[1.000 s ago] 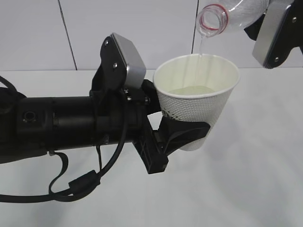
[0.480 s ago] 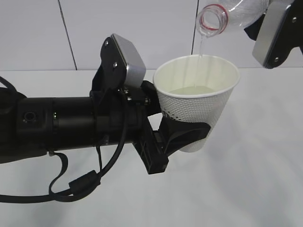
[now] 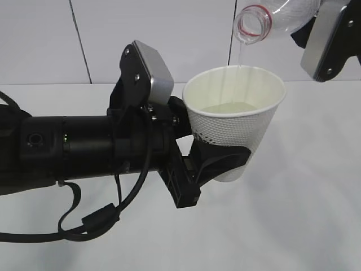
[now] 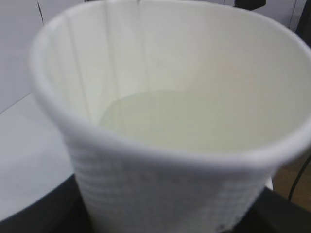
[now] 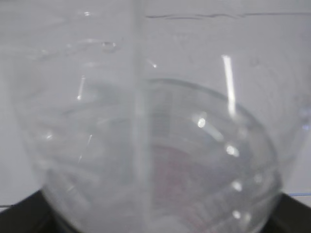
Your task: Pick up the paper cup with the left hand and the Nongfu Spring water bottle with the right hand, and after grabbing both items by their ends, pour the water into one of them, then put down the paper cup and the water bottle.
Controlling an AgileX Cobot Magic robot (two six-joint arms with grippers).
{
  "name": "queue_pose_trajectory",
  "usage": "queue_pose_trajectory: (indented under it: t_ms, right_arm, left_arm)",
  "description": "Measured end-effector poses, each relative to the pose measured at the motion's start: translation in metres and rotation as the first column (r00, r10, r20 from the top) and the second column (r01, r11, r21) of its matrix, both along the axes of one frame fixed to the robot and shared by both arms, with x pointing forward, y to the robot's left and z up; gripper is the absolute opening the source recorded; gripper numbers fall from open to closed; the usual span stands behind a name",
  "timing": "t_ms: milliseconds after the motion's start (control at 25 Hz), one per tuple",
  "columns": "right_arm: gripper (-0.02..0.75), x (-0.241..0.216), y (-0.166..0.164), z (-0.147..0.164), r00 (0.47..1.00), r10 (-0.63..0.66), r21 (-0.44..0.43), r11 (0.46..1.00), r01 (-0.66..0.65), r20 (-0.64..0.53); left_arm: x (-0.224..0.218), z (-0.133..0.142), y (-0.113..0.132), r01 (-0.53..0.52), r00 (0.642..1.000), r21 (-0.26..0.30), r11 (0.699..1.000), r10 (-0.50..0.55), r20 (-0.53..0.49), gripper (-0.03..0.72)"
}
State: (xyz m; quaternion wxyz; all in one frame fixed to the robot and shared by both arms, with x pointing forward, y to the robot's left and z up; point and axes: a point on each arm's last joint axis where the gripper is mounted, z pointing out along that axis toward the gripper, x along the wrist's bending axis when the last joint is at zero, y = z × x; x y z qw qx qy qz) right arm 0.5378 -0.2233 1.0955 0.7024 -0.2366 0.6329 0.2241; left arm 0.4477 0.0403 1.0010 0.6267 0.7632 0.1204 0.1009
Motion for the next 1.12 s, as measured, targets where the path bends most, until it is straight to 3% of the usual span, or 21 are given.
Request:
queue_pose_trajectory:
  t_ms: [1120]
  right_arm:
    - [0.519,0.0000,0.0000,0.0000,1.000,-0.001,-0.010,1.000,0.001,0.008]
  left_arm:
    - [0.0000,0.0000,0.0000,0.000,1.000,-0.001,1.000,0.000,-0.002,0.487]
